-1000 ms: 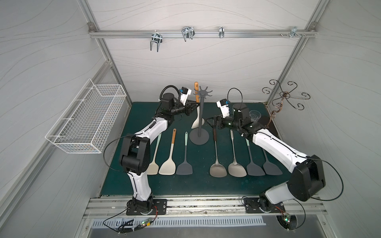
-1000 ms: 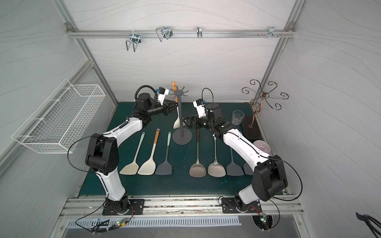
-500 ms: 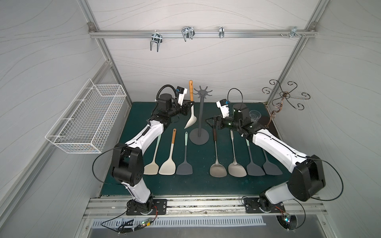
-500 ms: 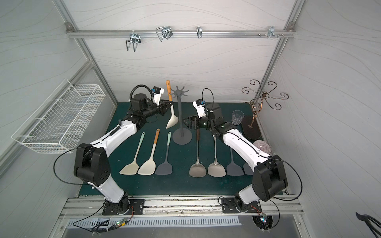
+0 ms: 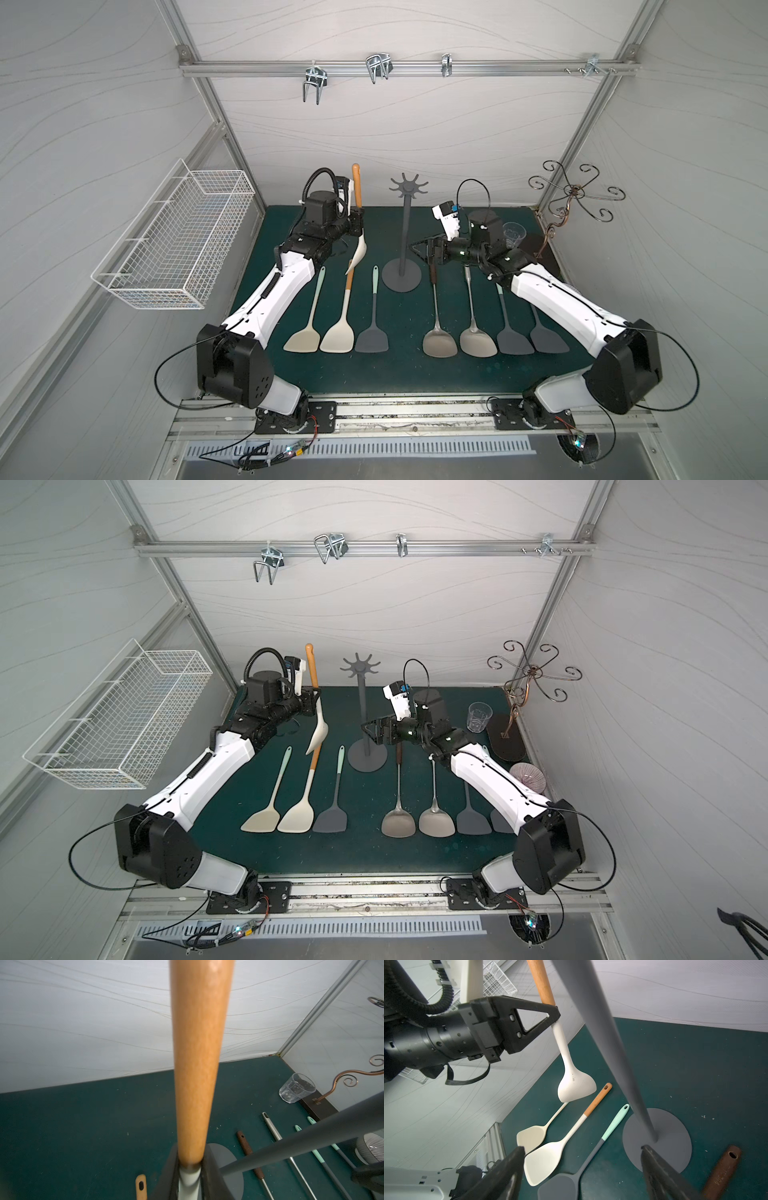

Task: Take the spatula off the kitchen utensil rack
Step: Take off the spatula from the rack, then place the spatula at the center of the board.

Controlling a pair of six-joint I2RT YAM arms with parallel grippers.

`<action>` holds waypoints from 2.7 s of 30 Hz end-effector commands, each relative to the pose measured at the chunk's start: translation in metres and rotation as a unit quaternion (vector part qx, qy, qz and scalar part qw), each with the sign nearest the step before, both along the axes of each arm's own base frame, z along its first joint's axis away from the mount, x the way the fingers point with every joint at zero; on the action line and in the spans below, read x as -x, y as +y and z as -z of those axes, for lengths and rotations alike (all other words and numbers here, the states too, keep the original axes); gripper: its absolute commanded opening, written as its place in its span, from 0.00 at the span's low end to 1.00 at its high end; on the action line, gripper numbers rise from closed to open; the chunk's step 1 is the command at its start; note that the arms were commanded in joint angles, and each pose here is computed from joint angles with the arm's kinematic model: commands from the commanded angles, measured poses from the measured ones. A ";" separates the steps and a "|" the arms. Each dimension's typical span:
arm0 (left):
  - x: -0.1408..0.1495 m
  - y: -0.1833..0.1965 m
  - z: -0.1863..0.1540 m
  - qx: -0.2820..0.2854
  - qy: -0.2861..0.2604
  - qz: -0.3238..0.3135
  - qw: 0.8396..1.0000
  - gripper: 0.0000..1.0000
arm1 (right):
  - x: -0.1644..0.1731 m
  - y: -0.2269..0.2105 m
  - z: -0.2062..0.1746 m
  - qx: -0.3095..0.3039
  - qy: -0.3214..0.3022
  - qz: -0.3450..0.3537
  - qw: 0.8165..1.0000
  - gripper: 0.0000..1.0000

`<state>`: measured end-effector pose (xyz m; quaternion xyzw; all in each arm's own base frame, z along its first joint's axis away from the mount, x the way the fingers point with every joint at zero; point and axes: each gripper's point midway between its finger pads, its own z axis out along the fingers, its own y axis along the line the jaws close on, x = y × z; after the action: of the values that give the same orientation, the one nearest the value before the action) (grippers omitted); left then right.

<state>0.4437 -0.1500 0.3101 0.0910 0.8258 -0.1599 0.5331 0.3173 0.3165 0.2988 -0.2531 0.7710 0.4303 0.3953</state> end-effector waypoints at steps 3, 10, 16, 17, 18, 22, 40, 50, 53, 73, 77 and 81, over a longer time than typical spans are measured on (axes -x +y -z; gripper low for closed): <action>0.012 0.027 -0.004 -0.025 0.012 -0.092 0.995 0.00 | 0.027 -0.003 -0.010 -0.002 0.000 -0.024 1.000 0.92; 0.035 0.047 0.005 -0.065 0.043 -0.140 0.987 0.00 | 0.047 -0.008 -0.007 0.006 0.001 -0.035 0.999 0.99; 0.055 0.071 0.009 -0.108 0.060 -0.197 0.973 0.00 | 0.066 -0.003 -0.003 0.017 0.004 -0.049 0.999 0.99; 0.059 0.076 0.009 -0.115 0.062 -0.206 0.970 0.00 | 0.069 -0.002 -0.002 0.019 0.005 -0.051 0.998 0.99; 0.062 0.080 0.010 -0.119 0.065 -0.213 0.968 0.00 | 0.071 -0.002 0.000 0.021 0.006 -0.051 0.998 0.99; 0.072 0.096 0.013 -0.137 0.070 -0.245 0.957 0.00 | 0.077 0.002 0.007 0.030 0.013 -0.053 0.998 0.99; 0.086 0.173 0.034 -0.300 0.093 -0.455 0.833 0.00 | 0.089 0.016 0.018 0.054 0.033 -0.071 0.995 0.99; 0.093 0.214 0.077 -0.346 0.174 -0.514 0.765 0.00 | 0.091 0.022 0.026 0.066 0.043 -0.077 0.994 0.99; 0.099 0.226 0.088 -0.353 0.198 -0.528 0.747 0.00 | 0.092 0.024 0.030 0.069 0.048 -0.078 0.993 0.99; 0.093 0.259 0.175 -0.410 0.319 -0.502 0.691 0.00 | 0.100 0.033 0.033 0.068 0.047 -0.088 0.993 0.99; 0.090 0.266 0.197 -0.421 0.350 -0.483 0.683 0.00 | 0.099 0.034 0.032 0.069 0.045 -0.090 0.993 0.99; 0.088 0.273 0.208 -0.418 0.370 -0.477 0.678 0.00 | 0.098 0.035 0.034 0.072 0.045 -0.092 0.992 0.99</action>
<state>0.3471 0.1172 0.0987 -0.1694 0.8669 0.4588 0.0962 0.2182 0.3465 0.2584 -0.3263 0.7948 0.4175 0.2957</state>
